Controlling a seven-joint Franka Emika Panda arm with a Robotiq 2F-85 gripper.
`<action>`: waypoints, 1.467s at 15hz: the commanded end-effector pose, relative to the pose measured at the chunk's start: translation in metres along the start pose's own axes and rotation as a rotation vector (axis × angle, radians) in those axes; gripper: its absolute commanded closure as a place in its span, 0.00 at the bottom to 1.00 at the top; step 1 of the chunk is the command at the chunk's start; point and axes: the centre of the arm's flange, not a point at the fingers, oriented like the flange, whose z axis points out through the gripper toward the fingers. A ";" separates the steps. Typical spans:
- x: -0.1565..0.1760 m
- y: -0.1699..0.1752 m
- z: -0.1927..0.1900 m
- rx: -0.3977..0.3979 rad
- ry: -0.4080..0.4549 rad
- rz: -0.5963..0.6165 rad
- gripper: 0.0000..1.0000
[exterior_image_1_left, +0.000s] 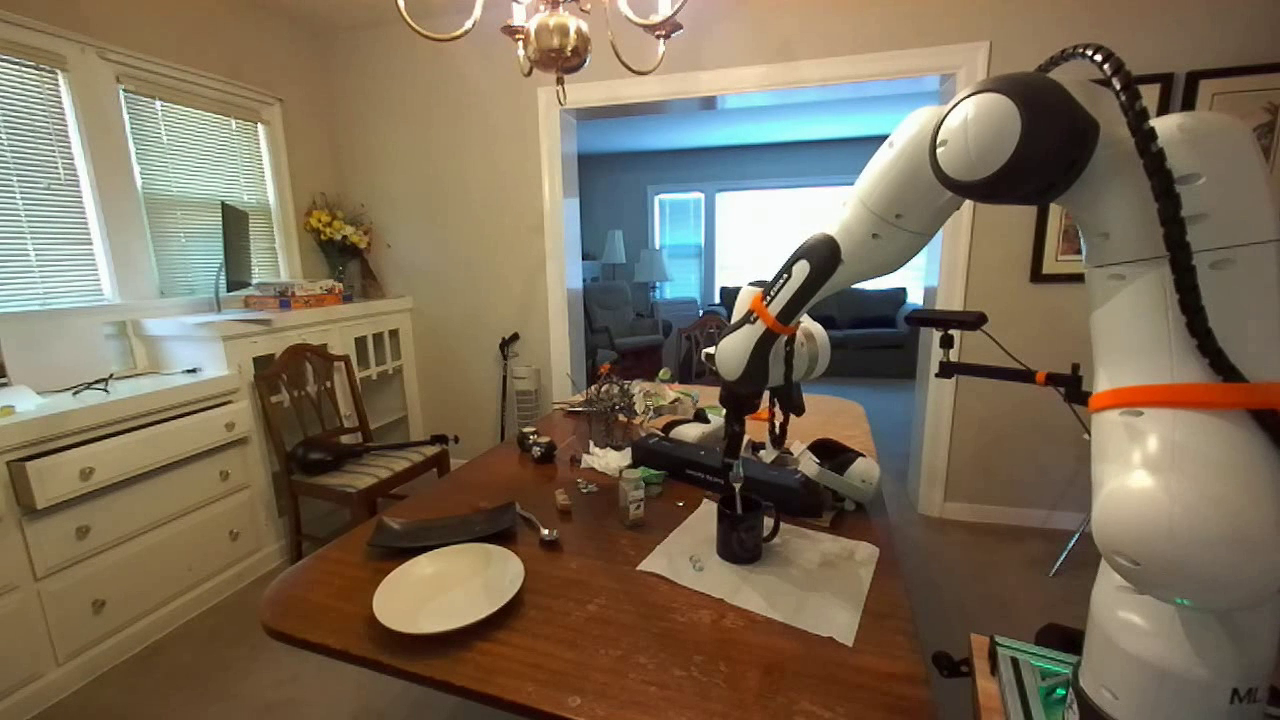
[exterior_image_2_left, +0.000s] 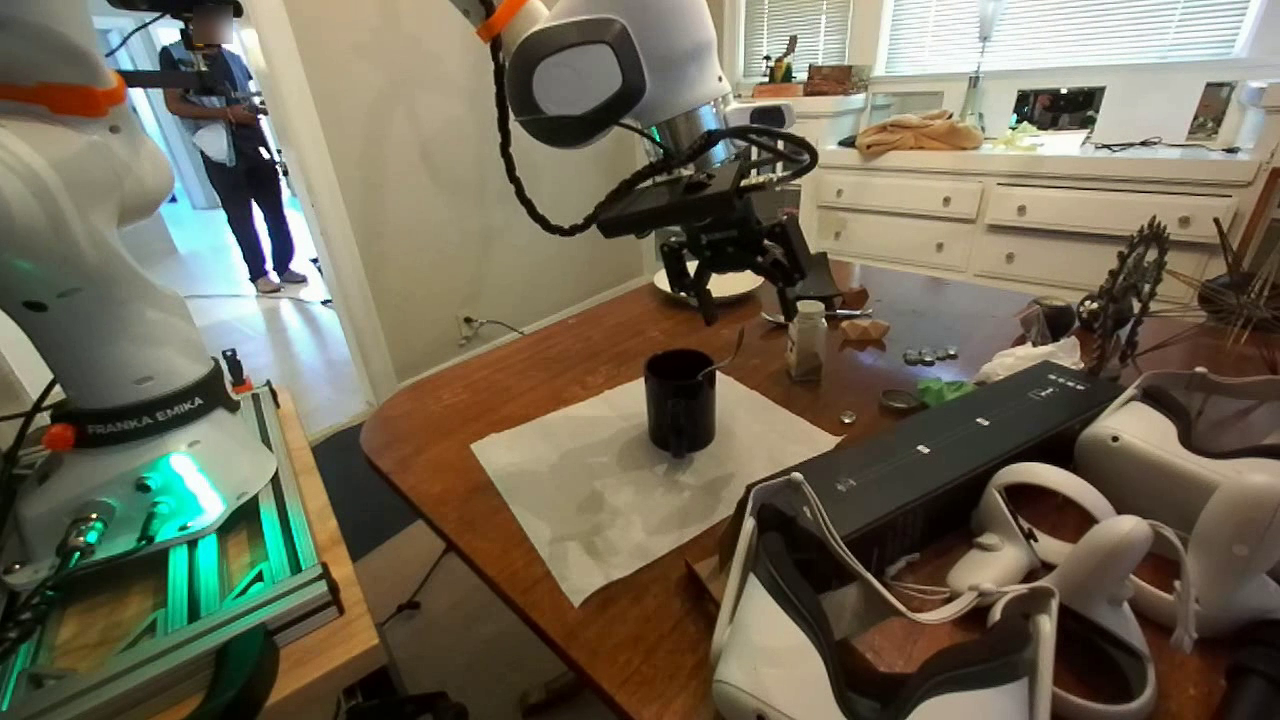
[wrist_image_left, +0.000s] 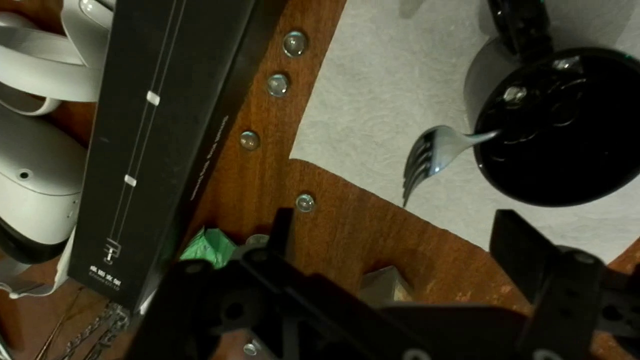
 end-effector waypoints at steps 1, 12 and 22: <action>-0.014 0.007 0.008 0.074 -0.004 -0.017 0.00; -0.010 0.008 0.017 0.100 0.004 -0.032 0.89; -0.005 0.005 -0.037 0.213 -0.174 0.086 1.00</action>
